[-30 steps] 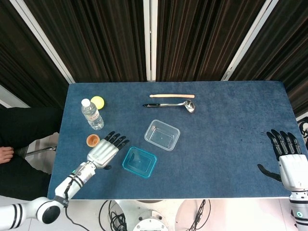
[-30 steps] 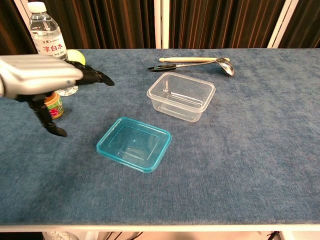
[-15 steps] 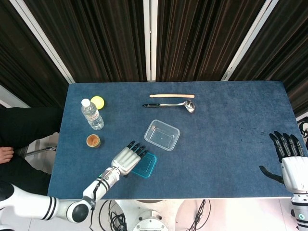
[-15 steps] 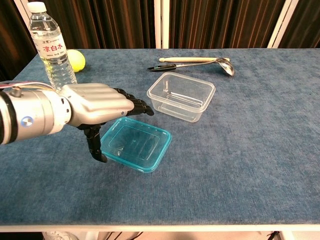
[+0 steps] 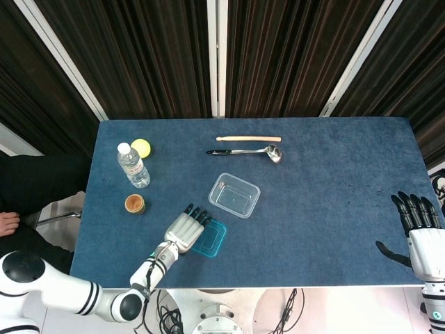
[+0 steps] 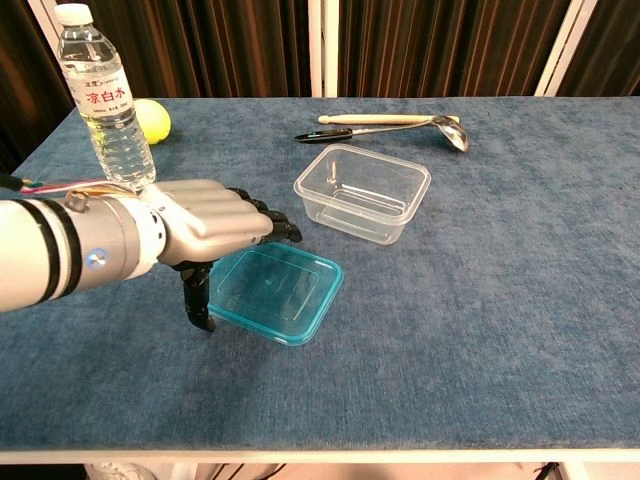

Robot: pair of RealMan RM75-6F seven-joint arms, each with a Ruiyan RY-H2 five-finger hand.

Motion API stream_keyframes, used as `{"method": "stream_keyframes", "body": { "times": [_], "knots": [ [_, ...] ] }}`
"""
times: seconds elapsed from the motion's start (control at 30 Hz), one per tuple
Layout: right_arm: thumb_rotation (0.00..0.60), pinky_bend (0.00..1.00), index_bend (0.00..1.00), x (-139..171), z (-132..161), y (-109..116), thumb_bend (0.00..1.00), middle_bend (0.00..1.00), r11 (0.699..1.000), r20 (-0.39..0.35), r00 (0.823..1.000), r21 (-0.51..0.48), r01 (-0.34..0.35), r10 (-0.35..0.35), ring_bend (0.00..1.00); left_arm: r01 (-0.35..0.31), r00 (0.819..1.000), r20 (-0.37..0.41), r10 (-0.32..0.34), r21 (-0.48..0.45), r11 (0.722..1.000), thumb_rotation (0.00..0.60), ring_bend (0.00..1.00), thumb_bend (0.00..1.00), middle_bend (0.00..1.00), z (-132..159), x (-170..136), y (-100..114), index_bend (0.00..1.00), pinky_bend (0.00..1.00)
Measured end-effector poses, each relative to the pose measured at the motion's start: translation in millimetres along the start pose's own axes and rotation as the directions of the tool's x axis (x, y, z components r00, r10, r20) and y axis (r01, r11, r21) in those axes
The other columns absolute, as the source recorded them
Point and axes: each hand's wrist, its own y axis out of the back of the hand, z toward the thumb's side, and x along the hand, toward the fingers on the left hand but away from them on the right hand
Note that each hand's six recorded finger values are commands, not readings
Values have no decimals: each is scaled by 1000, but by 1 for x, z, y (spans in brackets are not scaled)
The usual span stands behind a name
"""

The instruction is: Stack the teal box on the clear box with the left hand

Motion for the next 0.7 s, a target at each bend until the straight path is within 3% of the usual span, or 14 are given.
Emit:
{"method": "stream_keyframes", "body": {
  "times": [0.3, 0.5, 0.7],
  "knots": [
    [600, 0, 0, 0, -2, -3, 76, 47, 1000, 6, 1000, -5, -8, 8, 0, 28, 999, -16, -28, -4, 1000, 600, 0, 0, 13, 0, 8, -4, 53, 26],
    [600, 0, 0, 1, -4, -3, 75, 47, 1000, 12, 1000, -8, -6, 6, 0, 42, 999, -15, -42, -7, 999, 600, 7, 32, 102, 1, 11, -7, 154, 67],
    [600, 0, 0, 1, -4, -3, 75, 47, 1000, 10, 1000, -11, -1, 2, 0, 9, 1000, 1, -9, -12, 1000, 600, 218, 184, 318, 3, 10, -2, 328, 312]
  ]
}}
